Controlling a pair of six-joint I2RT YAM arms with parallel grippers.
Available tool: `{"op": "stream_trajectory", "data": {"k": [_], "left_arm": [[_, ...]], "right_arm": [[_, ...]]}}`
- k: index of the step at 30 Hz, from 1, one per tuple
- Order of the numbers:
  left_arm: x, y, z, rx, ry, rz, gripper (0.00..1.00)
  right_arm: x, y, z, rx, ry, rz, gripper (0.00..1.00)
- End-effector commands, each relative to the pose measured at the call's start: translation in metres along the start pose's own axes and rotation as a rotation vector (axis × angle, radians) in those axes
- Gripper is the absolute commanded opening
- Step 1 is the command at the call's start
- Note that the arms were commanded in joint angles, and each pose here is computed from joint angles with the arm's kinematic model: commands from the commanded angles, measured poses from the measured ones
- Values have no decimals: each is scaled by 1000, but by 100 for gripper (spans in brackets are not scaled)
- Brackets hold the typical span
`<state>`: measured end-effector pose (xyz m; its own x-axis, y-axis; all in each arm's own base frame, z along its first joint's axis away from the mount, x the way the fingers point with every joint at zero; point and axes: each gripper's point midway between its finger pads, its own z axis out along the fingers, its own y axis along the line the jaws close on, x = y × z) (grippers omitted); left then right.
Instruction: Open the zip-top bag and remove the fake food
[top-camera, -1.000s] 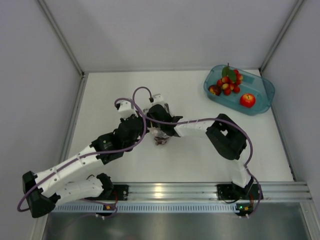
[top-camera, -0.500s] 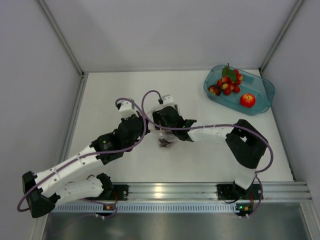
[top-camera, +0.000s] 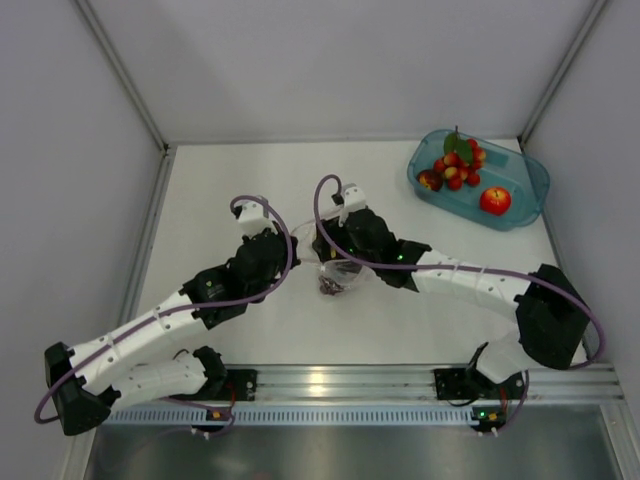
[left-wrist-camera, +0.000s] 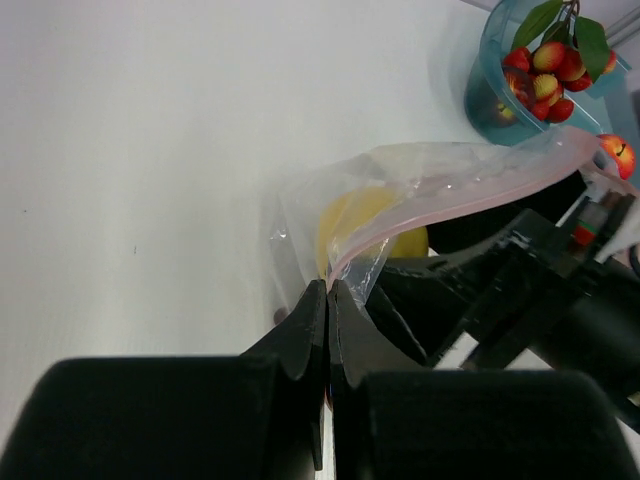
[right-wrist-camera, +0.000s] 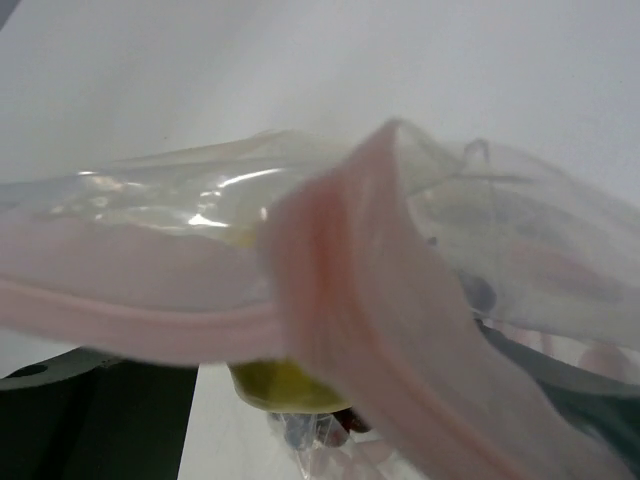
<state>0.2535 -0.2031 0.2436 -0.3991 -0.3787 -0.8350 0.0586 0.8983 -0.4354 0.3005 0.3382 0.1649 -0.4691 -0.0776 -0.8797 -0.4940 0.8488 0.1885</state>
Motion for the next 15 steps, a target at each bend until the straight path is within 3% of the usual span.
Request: {"op": "stream_trajectory", "data": {"k": [1, 15], "left_arm": [[-23, -8, -3, 20, -63, -33, 0], [-18, -12, -2, 38, -41, -35, 0]], "right_arm": [[-30, 18, -31, -106, -72, 14, 56], [-73, 37, -92, -237, -131, 89, 55]]}}
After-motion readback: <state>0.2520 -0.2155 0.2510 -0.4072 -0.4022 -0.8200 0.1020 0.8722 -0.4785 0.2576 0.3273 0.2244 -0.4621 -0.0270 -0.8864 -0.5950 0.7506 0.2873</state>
